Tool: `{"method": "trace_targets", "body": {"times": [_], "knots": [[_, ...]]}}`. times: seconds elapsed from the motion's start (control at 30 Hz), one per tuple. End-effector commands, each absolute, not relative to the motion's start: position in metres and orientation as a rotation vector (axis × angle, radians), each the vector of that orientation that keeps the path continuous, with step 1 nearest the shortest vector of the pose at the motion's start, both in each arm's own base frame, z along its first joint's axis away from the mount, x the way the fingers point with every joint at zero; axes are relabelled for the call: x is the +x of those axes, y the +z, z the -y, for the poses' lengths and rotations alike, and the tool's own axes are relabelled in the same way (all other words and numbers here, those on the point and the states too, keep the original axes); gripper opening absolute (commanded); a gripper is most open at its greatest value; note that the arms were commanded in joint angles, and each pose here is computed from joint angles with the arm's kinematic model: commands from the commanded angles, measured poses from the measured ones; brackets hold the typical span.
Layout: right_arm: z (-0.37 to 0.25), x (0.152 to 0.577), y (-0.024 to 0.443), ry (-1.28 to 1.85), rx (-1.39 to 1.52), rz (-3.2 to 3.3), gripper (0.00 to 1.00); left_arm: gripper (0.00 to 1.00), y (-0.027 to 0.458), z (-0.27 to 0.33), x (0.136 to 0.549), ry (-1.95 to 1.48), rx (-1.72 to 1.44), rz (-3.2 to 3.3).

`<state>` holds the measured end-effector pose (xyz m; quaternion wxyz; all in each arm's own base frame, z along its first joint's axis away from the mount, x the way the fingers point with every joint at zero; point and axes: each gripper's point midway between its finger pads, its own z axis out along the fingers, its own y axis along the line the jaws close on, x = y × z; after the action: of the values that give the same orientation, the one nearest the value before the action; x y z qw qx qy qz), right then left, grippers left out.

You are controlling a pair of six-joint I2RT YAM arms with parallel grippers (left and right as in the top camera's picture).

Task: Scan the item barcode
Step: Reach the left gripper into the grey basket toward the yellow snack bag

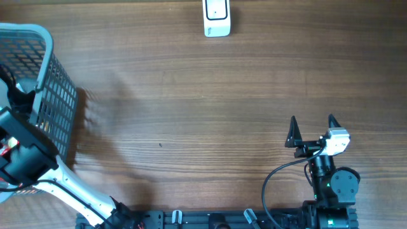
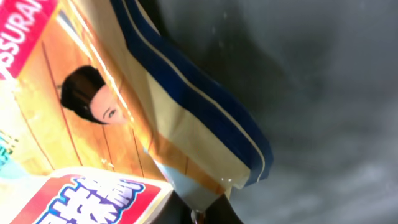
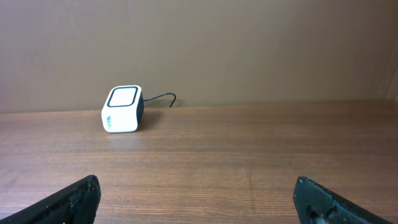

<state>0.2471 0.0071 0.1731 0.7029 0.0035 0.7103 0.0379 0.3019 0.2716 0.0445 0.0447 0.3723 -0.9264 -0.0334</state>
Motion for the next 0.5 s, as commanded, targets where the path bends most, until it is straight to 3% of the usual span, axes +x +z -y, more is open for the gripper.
{"method": "trace_targets", "body": {"times": [0.0,0.23,0.47], "knots": [[-0.004,0.247,0.174,0.067,0.019,-1.573,1.00,0.04,0.084,-0.282,0.316,-0.123,1.219,2.879],[-0.004,0.247,0.174,0.067,0.019,-1.573,1.00,0.04,0.236,-0.261,0.364,0.123,1.390,3.347],[-0.004,0.247,0.174,0.067,0.019,-1.573,1.00,0.04,0.383,-0.229,0.346,0.001,1.396,3.816]]}}
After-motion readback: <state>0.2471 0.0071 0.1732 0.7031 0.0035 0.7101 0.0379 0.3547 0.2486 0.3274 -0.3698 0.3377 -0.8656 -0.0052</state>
